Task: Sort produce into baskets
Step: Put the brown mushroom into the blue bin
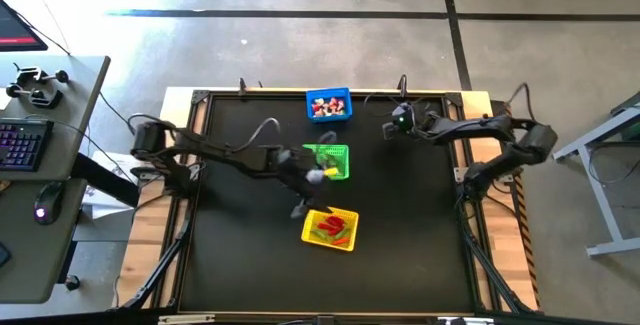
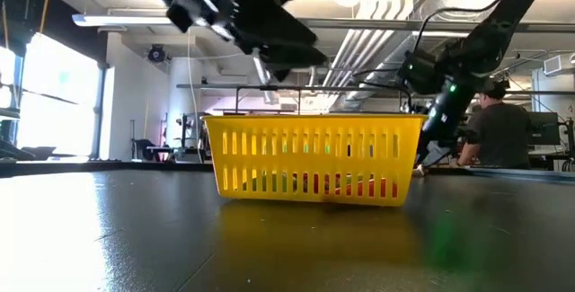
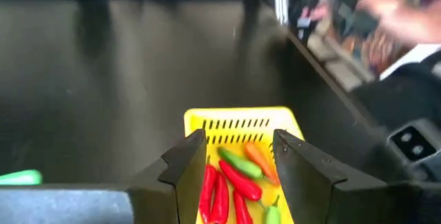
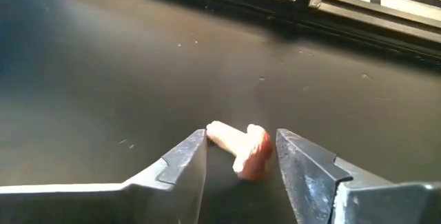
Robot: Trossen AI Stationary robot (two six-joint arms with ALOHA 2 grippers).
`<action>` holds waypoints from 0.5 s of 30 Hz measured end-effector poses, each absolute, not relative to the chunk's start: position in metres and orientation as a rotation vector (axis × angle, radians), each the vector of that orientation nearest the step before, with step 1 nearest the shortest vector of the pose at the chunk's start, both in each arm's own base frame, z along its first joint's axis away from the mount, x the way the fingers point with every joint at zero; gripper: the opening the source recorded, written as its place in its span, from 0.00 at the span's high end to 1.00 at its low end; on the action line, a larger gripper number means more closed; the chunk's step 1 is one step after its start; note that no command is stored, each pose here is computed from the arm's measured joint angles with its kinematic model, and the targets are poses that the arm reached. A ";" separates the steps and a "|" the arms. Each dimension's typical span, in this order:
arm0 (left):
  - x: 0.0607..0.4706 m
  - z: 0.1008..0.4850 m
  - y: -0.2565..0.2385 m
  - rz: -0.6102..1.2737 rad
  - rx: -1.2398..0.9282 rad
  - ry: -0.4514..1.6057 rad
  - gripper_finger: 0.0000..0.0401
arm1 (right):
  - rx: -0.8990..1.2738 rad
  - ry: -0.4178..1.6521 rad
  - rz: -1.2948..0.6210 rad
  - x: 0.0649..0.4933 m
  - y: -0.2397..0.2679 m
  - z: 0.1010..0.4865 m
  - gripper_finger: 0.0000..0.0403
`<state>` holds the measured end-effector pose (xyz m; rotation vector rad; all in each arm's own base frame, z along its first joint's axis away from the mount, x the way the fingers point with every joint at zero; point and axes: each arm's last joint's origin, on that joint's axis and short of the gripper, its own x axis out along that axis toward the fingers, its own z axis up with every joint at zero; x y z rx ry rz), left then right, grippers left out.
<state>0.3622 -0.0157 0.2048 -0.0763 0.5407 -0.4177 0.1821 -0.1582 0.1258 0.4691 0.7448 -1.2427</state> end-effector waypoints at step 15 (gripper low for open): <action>0.261 0.206 0.027 -0.110 -0.201 0.162 0.61 | 0.425 0.742 -1.213 0.194 -0.165 0.110 0.94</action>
